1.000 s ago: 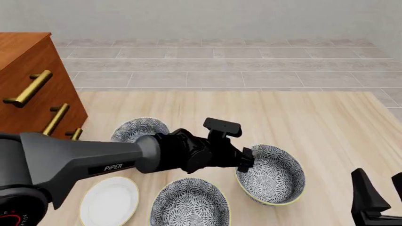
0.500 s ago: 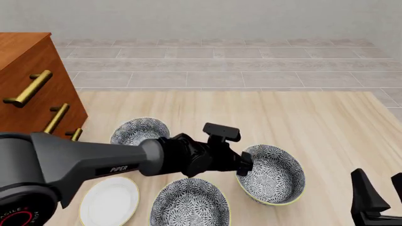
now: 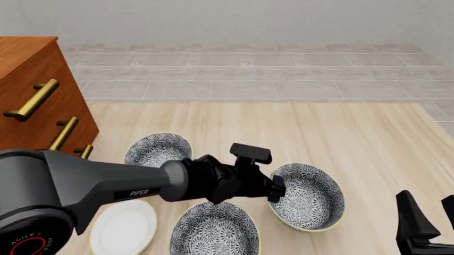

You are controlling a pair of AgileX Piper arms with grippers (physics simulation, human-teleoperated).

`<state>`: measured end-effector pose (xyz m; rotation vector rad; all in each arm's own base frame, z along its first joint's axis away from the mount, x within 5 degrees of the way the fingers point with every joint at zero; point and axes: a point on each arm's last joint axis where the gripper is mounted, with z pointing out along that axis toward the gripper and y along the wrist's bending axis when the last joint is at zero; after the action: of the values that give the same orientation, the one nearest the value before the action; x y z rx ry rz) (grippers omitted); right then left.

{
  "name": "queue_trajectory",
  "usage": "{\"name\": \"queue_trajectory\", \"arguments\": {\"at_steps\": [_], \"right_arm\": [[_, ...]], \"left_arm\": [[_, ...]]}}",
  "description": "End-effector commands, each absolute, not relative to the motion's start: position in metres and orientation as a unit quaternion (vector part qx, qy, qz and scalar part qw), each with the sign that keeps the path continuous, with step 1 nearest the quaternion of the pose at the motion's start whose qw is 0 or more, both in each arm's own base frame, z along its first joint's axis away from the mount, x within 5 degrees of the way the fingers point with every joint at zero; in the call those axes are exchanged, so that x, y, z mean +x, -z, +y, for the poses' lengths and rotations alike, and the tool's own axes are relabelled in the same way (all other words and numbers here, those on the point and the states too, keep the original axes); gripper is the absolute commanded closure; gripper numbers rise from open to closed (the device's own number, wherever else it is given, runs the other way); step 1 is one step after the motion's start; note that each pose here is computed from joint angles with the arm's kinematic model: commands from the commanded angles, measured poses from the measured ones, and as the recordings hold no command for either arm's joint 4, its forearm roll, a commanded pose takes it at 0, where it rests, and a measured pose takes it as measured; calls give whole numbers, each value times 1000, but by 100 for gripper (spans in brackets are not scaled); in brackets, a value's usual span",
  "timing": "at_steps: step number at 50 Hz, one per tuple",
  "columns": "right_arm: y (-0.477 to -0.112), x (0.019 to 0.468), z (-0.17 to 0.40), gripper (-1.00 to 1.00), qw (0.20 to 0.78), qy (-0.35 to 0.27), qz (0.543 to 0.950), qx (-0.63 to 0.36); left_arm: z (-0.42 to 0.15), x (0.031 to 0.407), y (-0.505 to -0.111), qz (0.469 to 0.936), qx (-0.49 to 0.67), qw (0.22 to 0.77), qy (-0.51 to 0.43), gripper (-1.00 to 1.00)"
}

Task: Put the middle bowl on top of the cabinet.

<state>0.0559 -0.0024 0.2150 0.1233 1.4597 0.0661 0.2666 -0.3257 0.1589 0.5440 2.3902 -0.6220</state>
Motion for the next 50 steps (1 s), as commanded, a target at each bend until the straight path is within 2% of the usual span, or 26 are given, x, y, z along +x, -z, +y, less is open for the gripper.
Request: {"name": "queue_trajectory", "arguments": {"at_steps": [1,8,9,31,34,36,38,50], "right_arm": [[-215,56,-2,-100,743,-30,666,57],[-215,56,-3,-100,743,-30,667,57],[-215,56,-3,-100,743,-30,667,57],[-215,56,-3,-100,742,-30,667,57],[-215,56,-2,-100,742,-30,667,57],[-215,56,-2,-100,742,-30,667,56],[-215,56,-2,-100,742,-30,668,57],[-215,57,-3,-100,740,-32,669,58]], "left_arm": [[-326,265,-156,901,207,301,235,-100],[-323,265,-160,897,210,308,236,-100],[-322,266,-161,896,212,311,236,100],[-312,263,-180,885,194,335,257,100],[-315,260,-178,886,193,331,261,100],[-326,254,-169,897,178,306,264,100],[-322,254,-179,887,184,325,272,100],[-333,240,-194,872,185,334,305,100]]}}
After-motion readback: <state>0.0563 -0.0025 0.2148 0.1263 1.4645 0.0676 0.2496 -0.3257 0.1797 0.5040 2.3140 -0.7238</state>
